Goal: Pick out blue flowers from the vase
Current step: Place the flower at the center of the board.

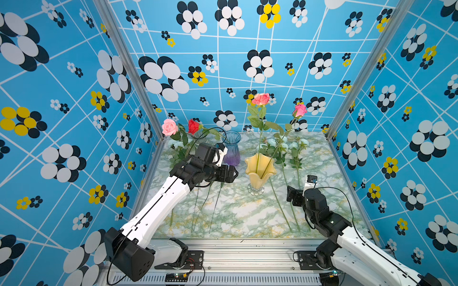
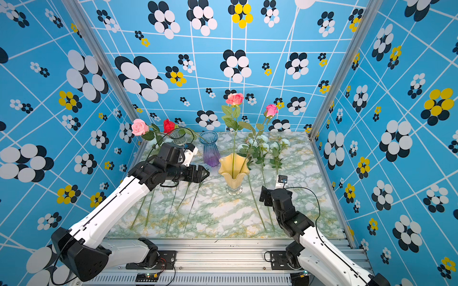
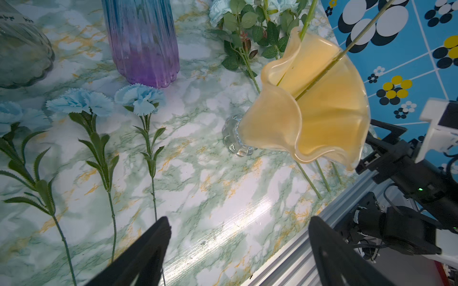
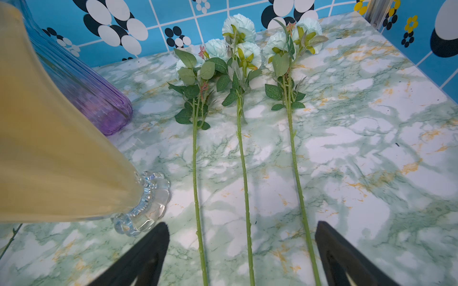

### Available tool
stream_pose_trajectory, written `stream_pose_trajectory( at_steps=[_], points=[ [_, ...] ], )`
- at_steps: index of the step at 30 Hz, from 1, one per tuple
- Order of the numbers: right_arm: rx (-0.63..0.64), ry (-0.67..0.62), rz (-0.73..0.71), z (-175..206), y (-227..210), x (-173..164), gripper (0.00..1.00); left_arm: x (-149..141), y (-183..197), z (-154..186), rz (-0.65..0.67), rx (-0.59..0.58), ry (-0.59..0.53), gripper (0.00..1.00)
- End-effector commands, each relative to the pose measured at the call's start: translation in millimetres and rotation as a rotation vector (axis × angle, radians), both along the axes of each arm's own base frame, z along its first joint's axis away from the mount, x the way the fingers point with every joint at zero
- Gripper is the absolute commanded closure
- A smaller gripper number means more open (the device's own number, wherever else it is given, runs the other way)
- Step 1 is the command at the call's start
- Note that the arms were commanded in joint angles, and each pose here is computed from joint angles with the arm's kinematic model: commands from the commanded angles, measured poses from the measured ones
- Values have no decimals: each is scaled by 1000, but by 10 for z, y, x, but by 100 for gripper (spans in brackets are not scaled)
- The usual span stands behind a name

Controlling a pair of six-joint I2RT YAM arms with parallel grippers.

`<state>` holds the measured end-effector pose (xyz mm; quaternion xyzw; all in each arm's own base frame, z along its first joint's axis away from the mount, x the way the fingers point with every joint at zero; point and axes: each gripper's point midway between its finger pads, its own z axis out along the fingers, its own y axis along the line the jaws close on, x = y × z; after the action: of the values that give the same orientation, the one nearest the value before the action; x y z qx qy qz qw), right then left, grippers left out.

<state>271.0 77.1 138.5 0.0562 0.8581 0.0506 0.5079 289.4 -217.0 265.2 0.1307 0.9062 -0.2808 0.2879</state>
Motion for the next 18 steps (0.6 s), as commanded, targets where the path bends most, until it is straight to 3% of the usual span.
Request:
stream_pose_trajectory(
  at_steps=[1, 5, 11, 18],
  points=[
    [11, -22, 3, 141, 44, 94, 5, 4, -195, 316, -45, -66, -16, 9],
    [1, -3, 14, 120, 80, 126, 5, 99, -291, 454, -73, -9, -12, 9],
    [1, -1, 25, 109, 86, 105, 5, 264, -437, 278, -92, 151, 34, 13],
    [8, -8, 22, 111, 67, 74, 5, 372, -646, -32, -114, 261, 89, 32]
  ],
)
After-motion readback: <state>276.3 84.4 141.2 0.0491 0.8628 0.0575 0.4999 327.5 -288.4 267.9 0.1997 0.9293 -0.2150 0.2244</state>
